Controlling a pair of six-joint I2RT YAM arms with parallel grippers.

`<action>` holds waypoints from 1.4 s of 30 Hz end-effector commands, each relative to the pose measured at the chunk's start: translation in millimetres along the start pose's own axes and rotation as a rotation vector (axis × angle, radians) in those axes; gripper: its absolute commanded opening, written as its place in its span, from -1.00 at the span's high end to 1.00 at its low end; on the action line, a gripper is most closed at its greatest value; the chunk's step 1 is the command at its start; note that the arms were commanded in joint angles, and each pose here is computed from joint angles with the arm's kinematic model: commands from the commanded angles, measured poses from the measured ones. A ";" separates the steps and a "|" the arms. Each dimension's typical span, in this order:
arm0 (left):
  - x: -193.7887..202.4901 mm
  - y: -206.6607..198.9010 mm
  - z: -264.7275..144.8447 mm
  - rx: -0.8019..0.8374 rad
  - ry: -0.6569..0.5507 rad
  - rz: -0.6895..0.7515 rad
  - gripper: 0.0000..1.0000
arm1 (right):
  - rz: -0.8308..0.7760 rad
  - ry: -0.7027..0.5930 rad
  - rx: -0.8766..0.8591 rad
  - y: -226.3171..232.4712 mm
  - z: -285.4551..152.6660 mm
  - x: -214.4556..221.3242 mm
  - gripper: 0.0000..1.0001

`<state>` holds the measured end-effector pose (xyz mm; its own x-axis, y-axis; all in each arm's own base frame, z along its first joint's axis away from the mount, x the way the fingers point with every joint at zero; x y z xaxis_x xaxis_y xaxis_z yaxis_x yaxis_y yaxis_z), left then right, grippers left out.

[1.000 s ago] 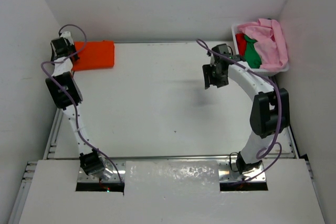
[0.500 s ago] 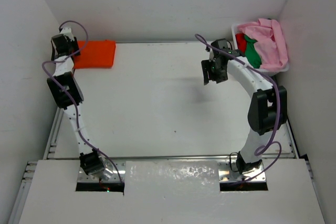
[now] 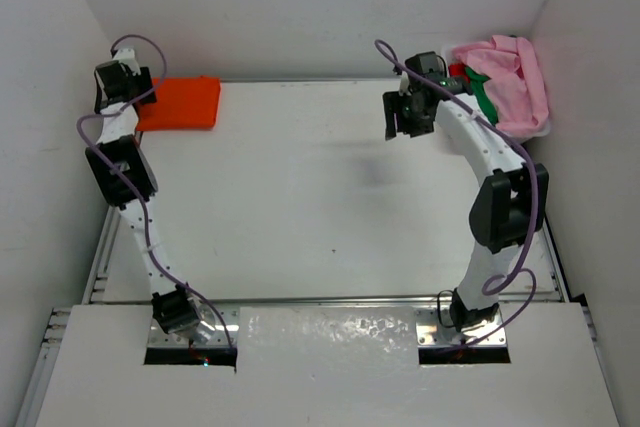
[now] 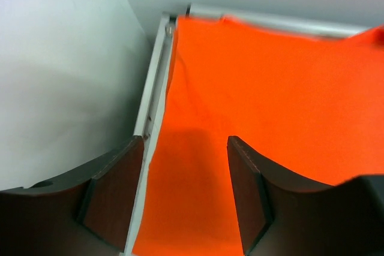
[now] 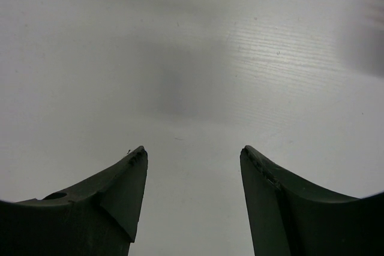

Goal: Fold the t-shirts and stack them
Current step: Put the neatly folded tshirt into the corner of the board with the left arm, then grab crumpled tshirt from bin with the right arm

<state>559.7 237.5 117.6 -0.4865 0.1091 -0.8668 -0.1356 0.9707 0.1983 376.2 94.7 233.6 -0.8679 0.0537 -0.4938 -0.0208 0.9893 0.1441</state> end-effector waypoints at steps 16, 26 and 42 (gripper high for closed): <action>-98.9 -135.5 -91.5 0.292 -0.049 0.203 -0.11 | 0.337 -0.331 0.054 -112.5 -50.3 -103.1 -0.06; -95.0 -212.9 -157.5 0.506 0.078 0.357 -0.10 | 0.494 -0.553 0.439 -235.5 22.6 -148.1 -0.14; -72.0 -224.5 -142.6 0.362 0.267 0.407 -0.10 | 0.364 -0.547 0.887 -328.5 121.3 -129.3 -0.35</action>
<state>496.1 -20.7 193.2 -0.6351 0.4860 -0.6004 0.4196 0.8696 0.2601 546.6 -213.9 131.8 -0.4475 0.2814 -0.8489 0.7207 0.6755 -0.1560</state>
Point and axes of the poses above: each gripper's point midway between its finger pads, its own z axis out along the fingers, its own y axis along the line the jaws close on, x = y × z, the point moved 10 cm from there along -z, back along the fingers, and after that the axes turned 9 degrees about z, right-handed, at the moved point
